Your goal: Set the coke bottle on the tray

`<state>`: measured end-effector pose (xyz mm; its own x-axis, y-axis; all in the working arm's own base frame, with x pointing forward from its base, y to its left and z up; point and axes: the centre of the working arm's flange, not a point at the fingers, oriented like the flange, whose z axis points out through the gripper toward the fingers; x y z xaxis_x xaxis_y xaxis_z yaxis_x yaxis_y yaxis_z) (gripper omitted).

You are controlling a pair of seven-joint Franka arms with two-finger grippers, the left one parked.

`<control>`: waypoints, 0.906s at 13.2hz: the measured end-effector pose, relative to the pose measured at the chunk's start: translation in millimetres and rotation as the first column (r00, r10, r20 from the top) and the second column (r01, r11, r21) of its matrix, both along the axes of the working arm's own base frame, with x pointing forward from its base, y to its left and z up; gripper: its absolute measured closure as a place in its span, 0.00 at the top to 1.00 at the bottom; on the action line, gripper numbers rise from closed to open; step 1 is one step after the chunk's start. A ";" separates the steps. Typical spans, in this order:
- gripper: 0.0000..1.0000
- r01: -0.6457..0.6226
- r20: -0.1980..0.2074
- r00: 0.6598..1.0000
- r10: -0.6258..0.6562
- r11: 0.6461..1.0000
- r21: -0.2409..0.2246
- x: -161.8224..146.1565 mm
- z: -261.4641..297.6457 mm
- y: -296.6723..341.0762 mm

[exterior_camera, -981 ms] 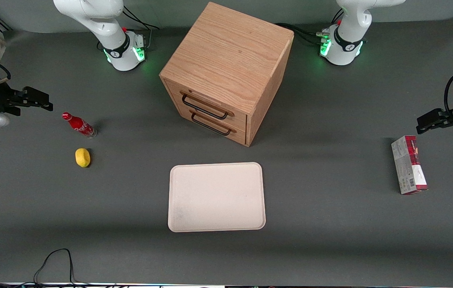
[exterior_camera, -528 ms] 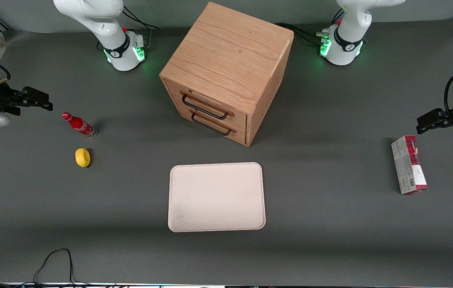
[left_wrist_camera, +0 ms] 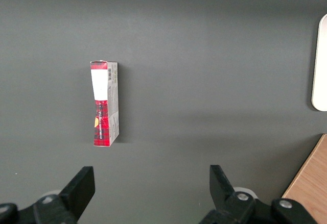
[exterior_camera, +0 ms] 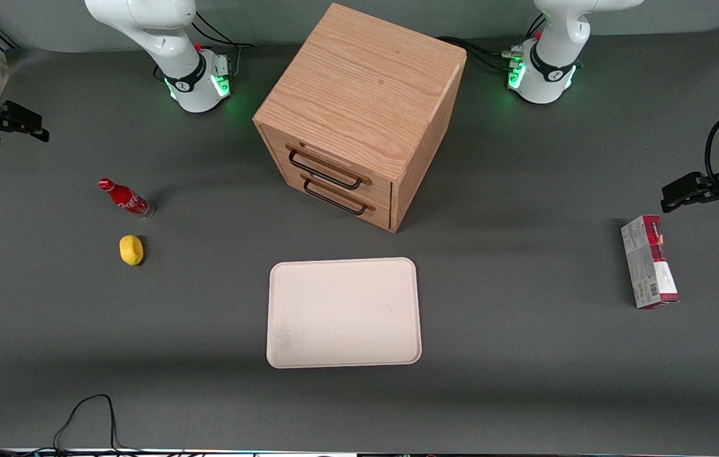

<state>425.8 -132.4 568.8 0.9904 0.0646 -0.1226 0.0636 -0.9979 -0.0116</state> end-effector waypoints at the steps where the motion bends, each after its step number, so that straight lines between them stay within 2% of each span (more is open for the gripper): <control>1: 1.00 0.004 0.005 1.000 -0.004 1.000 0.009 -11.1 -7.2 -13.5; 8: 1.00 -0.024 0.006 1.000 0.024 1.000 0.015 -21.8 -58.5 -2.3; 12: 1.00 -0.037 0.052 0.998 0.037 0.999 0.008 -27.1 -120.3 5.4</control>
